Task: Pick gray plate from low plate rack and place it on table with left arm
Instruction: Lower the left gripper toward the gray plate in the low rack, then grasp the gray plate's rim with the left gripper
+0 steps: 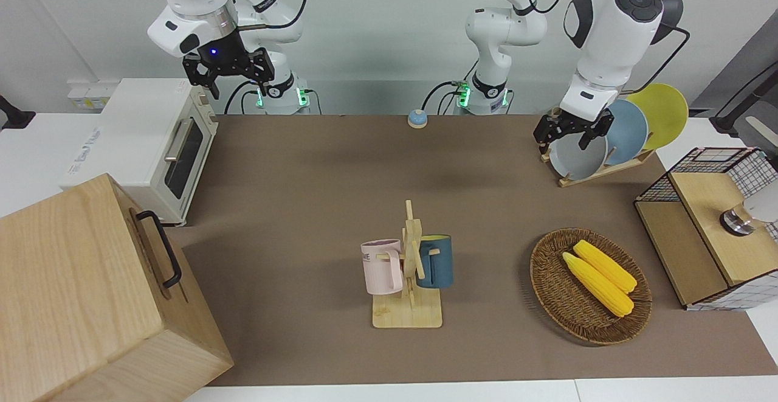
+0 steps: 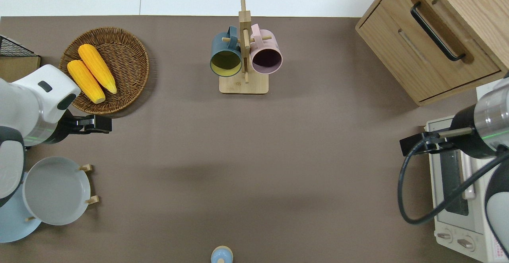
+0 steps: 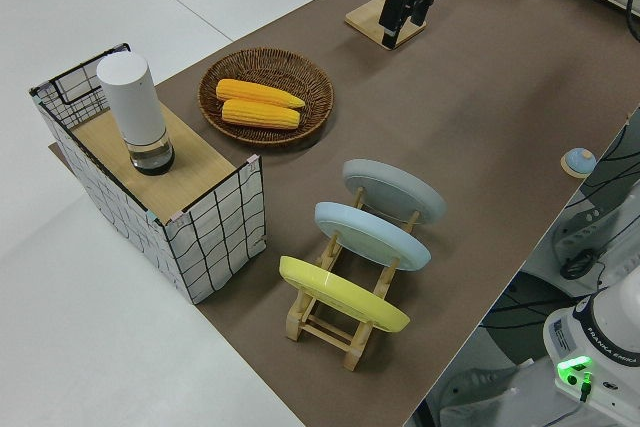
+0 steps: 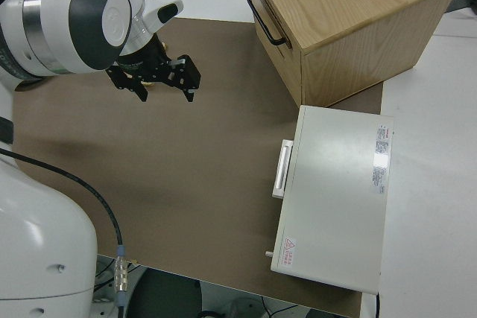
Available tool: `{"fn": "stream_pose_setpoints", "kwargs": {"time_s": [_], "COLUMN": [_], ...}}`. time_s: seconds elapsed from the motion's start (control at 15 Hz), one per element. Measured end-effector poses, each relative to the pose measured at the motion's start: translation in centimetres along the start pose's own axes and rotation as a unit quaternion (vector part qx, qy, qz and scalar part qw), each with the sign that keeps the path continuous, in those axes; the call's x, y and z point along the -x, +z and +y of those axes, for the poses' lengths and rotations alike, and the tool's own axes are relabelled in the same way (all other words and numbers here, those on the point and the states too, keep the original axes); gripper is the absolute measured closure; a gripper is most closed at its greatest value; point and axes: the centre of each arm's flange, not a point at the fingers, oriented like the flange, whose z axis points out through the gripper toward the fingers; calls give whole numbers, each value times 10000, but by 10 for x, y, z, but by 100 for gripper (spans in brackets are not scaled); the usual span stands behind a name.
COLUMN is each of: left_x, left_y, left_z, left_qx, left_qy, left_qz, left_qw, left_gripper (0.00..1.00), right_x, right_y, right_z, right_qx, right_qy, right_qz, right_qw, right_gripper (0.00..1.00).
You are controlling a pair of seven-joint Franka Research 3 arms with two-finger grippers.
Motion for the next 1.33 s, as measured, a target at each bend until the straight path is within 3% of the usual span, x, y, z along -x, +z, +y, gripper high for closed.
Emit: {"fn": "stream_pose_setpoints", "kwargs": {"time_s": [0.2, 0.4, 0.67, 0.87, 1.33], "left_x": [2, 7, 13, 17, 36], "left_y": [1, 6, 16, 26, 55], "left_z": [0, -8, -22, -43, -73], "left_qx": [-15, -70, -607, -720, -1626], "left_qy": [-9, -69, 204, 179, 409], "left_qz": [-70, -335, -623, -779, -1099], "left_qw": [10000, 9994, 9960, 9942, 9797], "left_gripper": [0, 0, 0, 0, 0], "right_x": [0, 0, 0, 0, 0], "right_y": [0, 0, 0, 0, 0], "right_z": [0, 0, 0, 0, 0], "right_qx": [0, 0, 0, 0, 0], "right_qy": [0, 0, 0, 0, 0], "right_qz": [0, 0, 0, 0, 0], "right_qw": [10000, 10000, 10000, 10000, 10000], "right_gripper": [1, 1, 1, 1, 1]}}
